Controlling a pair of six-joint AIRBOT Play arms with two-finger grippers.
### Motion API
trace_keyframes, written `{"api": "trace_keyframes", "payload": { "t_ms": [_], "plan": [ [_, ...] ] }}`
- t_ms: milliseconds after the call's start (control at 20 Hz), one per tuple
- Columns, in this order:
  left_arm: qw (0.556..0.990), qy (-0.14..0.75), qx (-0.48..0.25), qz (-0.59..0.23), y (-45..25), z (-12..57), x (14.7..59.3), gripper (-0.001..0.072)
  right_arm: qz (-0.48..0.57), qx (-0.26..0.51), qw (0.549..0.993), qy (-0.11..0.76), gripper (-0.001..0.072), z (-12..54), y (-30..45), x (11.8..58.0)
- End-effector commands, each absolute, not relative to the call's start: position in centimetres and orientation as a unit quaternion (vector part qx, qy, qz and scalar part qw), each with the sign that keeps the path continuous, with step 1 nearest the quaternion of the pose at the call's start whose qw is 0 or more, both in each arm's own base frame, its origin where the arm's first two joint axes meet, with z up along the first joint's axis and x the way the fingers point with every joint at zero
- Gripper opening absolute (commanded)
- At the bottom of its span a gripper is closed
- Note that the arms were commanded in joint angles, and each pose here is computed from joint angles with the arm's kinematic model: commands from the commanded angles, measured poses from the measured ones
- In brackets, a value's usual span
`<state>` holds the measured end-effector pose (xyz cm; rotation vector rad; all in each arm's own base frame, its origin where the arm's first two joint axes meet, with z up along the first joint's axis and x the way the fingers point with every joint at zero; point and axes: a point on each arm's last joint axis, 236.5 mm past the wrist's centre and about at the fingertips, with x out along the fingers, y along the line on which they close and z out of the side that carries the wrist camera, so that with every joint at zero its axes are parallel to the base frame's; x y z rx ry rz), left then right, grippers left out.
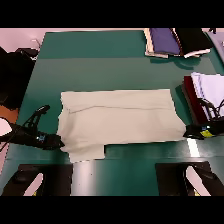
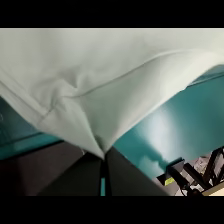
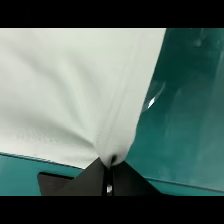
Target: Fold the shirts.
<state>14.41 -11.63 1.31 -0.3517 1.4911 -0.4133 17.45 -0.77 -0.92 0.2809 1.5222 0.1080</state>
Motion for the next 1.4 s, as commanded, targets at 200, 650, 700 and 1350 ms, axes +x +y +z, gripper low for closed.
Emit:
{"api": "trace_keyframes", "payload": {
  "t_ms": [200,650,700,1350],
  "plan": [
    [0.801,0.562,-0.132,-0.159,-10.1,3.1,25.6,0.0025,0.062,0.066,0.755,0.649,0.0016,0.6,-1.3,25.8],
    [0.823,0.540,-0.108,-0.137,-9.2,1.3,40.8,0.0028,0.089,0.071,0.745,0.657,0.0018,-0.5,-0.1,37.4],
    [0.824,0.540,-0.109,-0.135,-9.1,0.9,41.2,0.0030,0.099,0.092,0.748,0.649,0.0025,-0.2,0.4,38.4],
    [0.811,0.540,-0.136,-0.179,-13.5,3.1,40.8,0.0027,0.125,0.301,0.704,0.630,0.0513,-4.9,-4.6,35.8]
  ]
}}
